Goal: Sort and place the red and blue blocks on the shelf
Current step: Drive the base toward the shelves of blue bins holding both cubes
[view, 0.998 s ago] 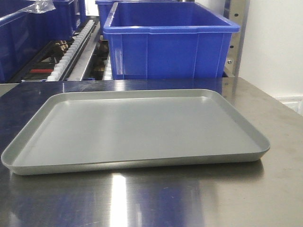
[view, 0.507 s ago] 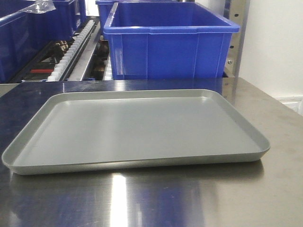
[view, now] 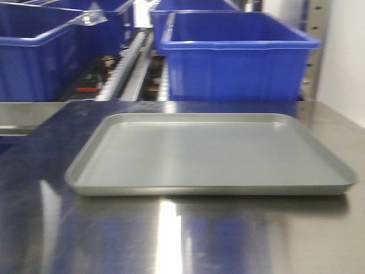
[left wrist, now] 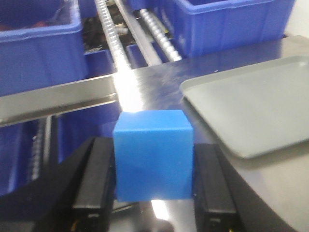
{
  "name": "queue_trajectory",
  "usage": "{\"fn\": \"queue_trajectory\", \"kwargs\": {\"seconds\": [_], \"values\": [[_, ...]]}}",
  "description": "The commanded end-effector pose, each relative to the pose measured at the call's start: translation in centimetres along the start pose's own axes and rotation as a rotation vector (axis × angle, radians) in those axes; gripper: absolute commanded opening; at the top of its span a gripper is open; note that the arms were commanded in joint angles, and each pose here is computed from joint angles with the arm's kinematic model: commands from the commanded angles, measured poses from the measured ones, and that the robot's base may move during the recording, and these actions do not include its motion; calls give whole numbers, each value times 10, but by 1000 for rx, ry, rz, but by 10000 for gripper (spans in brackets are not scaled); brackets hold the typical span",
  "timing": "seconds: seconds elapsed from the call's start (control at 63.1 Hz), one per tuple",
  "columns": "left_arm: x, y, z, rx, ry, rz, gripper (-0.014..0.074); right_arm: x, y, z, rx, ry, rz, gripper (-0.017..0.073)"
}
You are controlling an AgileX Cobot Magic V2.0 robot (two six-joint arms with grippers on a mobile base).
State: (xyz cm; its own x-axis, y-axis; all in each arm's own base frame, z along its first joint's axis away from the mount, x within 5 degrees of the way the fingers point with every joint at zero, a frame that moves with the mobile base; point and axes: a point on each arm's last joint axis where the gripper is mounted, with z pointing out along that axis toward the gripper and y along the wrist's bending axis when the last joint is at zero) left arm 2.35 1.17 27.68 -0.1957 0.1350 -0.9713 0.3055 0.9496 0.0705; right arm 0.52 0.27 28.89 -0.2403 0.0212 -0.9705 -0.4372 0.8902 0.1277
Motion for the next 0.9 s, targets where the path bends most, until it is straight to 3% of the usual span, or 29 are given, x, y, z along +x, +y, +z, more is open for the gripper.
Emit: {"fn": "queue_trajectory", "kwargs": {"seconds": [0.0,0.887], "values": [[-14,1,-8,17,-126,-6,281,-14,2,-6,-12,-118,-10,287],[-14,1,-8,16,-126,-4,281,-14,2,-6,-12,-119,-10,287]]}}
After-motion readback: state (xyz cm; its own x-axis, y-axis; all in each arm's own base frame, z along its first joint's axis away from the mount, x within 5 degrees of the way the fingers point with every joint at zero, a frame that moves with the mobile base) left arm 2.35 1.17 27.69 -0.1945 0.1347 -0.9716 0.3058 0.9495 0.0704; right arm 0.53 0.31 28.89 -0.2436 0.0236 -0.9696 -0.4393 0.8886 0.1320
